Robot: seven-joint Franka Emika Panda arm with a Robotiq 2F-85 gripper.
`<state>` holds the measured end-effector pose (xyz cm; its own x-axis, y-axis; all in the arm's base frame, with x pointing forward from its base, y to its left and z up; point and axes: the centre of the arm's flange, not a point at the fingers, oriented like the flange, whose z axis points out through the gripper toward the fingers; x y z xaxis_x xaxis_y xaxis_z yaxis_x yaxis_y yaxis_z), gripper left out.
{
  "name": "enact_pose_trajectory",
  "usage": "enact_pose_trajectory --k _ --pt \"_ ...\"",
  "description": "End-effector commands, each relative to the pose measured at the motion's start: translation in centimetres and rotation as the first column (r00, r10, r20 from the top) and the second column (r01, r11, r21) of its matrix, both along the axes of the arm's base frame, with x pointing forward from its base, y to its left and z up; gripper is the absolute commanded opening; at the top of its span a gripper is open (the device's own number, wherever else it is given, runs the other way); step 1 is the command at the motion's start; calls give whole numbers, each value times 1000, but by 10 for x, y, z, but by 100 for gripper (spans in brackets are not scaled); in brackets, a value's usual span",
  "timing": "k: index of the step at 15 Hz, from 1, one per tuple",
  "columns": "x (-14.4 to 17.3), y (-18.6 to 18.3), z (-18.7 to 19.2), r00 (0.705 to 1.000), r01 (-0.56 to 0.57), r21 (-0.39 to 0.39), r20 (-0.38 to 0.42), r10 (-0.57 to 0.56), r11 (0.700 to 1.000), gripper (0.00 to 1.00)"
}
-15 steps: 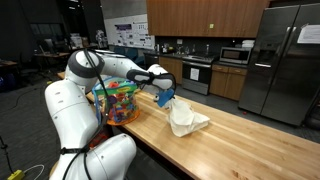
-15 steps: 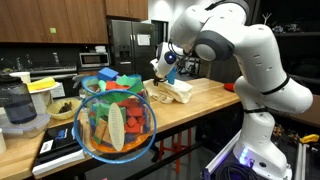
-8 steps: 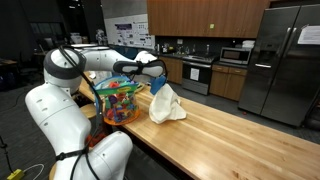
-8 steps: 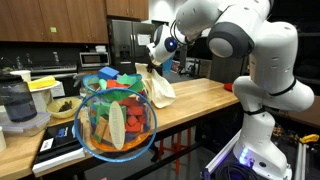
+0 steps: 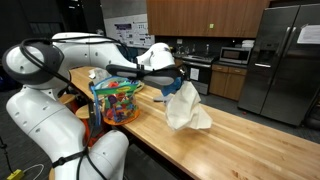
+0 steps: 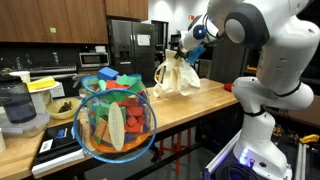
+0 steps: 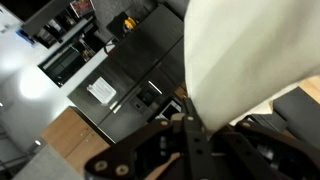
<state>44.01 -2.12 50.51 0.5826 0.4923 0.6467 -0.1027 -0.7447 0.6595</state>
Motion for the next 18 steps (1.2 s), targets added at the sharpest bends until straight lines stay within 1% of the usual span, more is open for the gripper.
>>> enact_pose_trajectory --k 1,2,3,4,6,7,8,10,11,13,15,16,18 --pt "-77 -61 -5 983 164 109 69 -172 980 1" --pt "-89 -73 -3 971 208 148 91 -223 967 1" --pt "-95 -80 -2 957 246 166 114 -267 955 1" --pt "-98 -83 -1 952 258 172 124 -280 951 1" --pt "-86 -67 2 961 227 151 127 -247 962 1" --pt "-72 -50 1 971 194 130 114 -209 972 1" --pt "-55 -30 -5 985 141 101 86 -149 985 1" --pt "-27 20 -21 998 54 33 21 -55 998 1" --pt "-13 45 -32 1000 11 -2 -11 -11 1000 1" --pt "12 94 -56 994 -87 -68 -79 82 994 1" --pt "28 135 -75 977 -182 -114 -130 167 977 1" --pt "35 148 -81 969 -217 -125 -146 199 968 1" --pt "45 153 -80 962 -250 -134 -147 230 959 1"
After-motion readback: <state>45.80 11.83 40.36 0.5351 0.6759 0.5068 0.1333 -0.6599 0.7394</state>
